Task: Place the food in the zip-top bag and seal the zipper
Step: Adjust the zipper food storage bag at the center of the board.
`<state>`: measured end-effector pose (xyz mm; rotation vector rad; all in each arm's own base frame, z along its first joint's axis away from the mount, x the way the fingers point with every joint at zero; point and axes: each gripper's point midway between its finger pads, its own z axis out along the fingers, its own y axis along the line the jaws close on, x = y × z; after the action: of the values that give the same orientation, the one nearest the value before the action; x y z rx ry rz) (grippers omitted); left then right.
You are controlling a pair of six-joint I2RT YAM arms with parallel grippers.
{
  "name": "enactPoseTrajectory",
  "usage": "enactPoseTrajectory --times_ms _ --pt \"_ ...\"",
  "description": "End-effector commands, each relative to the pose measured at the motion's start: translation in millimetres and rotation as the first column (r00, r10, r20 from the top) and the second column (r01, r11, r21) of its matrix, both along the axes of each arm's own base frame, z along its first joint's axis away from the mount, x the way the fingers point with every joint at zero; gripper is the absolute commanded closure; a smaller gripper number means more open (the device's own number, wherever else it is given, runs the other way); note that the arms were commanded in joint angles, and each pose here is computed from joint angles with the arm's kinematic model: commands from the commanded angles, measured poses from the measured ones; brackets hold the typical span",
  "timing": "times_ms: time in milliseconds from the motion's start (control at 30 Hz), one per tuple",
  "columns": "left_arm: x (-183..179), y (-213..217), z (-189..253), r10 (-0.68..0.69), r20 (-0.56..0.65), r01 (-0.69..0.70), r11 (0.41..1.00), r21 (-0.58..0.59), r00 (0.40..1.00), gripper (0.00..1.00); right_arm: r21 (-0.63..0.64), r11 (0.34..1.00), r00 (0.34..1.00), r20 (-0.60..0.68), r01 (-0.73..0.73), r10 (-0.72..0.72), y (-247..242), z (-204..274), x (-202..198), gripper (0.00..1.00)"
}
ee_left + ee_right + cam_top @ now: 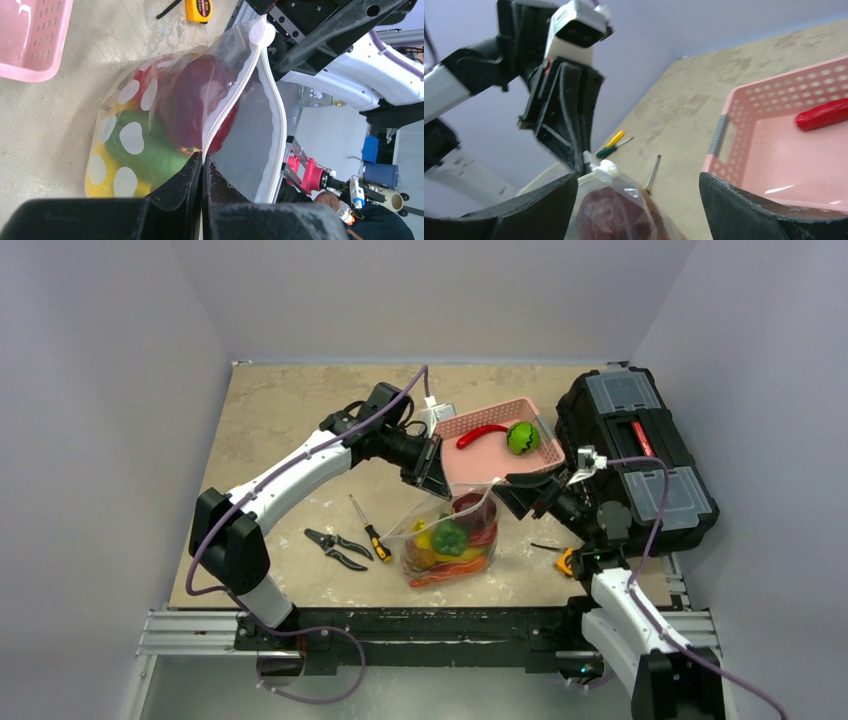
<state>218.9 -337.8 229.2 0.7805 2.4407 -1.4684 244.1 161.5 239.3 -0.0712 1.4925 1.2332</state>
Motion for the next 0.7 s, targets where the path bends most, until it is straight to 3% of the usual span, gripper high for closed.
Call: enactPoseTrajectory --times_ms 0,133,300,467,667 --pt "-0.2 -0.9 17.6 -0.040 0.032 0.041 0.998 -0.053 0.999 1.00 -0.042 0.961 0.939 0.202 -0.274 0.277 22.4 33.3 -39.1 0.12" --pt "-1.2 -2.7 19.9 -0.041 0.025 0.043 0.997 -0.070 0.999 1.00 -0.031 0.936 0.904 0.251 -0.351 0.347 26.0 35.7 -55.1 0.13" --pt "-1.7 -3.8 24.0 -0.044 0.031 0.046 0.995 -0.083 0.999 1.00 -0.068 0.920 0.879 0.273 -0.387 0.390 29.2 36.3 -56.1 0.23" --pt "-2.4 -4.0 24.4 -0.045 0.020 0.046 0.995 -0.083 0.999 1.00 -0.087 0.906 0.867 0.265 -0.414 0.422 31.7 33.9 -53.7 0.40" --pt "-3.8 1.8 22.4 -0.037 0.047 0.039 0.998 -0.049 0.998 1.00 -0.065 0.916 0.884 0.244 -0.396 0.399 31.4 33.1 -44.6 0.67"
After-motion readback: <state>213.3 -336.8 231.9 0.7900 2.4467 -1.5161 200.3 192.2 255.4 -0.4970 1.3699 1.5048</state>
